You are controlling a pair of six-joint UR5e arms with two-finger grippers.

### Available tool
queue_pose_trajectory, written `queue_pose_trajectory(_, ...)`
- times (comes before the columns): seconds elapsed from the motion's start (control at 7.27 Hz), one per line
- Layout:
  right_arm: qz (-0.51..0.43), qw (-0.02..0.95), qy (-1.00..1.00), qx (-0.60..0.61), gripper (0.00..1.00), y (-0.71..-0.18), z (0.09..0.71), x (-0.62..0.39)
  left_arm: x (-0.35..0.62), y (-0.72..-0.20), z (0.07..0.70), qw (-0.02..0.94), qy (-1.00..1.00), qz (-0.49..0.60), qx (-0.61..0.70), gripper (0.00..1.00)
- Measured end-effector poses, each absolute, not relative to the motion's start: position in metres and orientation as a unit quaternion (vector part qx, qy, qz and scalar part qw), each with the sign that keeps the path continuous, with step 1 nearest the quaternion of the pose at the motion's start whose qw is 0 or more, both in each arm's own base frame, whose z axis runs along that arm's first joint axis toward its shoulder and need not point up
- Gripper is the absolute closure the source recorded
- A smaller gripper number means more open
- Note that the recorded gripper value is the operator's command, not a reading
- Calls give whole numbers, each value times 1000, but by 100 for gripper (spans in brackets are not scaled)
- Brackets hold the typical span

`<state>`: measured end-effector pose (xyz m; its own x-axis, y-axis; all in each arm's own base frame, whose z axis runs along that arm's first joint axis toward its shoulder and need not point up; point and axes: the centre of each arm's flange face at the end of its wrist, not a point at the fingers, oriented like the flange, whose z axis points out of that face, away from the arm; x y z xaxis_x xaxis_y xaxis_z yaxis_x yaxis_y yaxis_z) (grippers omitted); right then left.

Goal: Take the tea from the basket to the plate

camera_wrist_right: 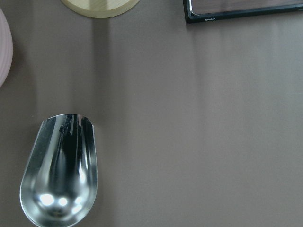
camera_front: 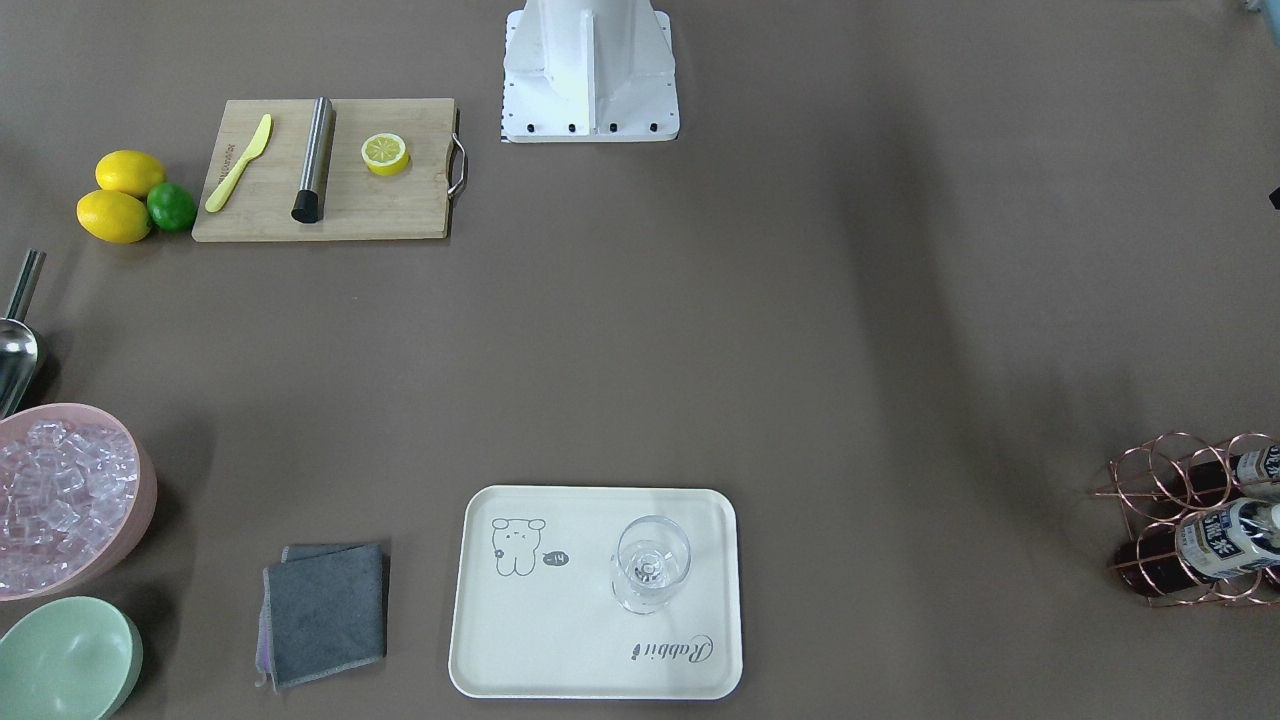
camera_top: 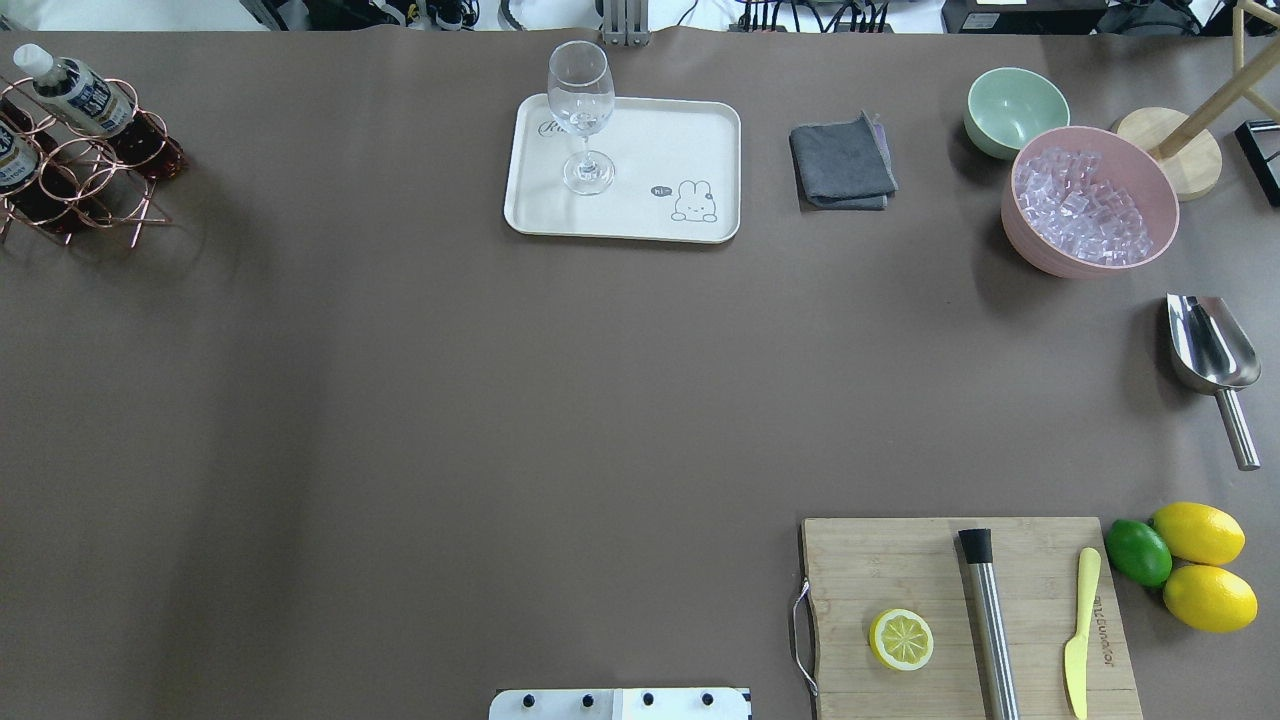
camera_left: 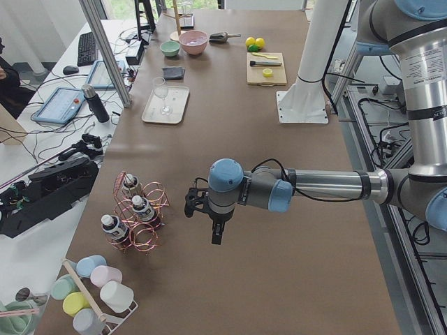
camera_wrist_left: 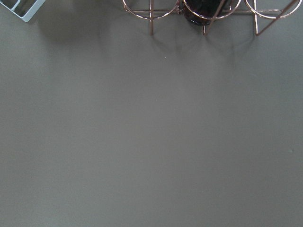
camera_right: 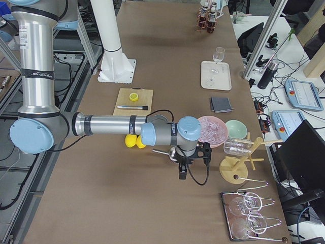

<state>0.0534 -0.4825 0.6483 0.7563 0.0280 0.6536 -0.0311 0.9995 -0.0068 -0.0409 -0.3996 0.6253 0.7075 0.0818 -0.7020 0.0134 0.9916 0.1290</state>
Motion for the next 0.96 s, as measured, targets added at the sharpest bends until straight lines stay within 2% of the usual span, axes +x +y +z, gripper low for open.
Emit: queue_pose_trajectory(0.96, 12, 938, -347, -3, 0, -481, 655, 50, -43, -397, 633, 923, 379, 23, 60, 3)
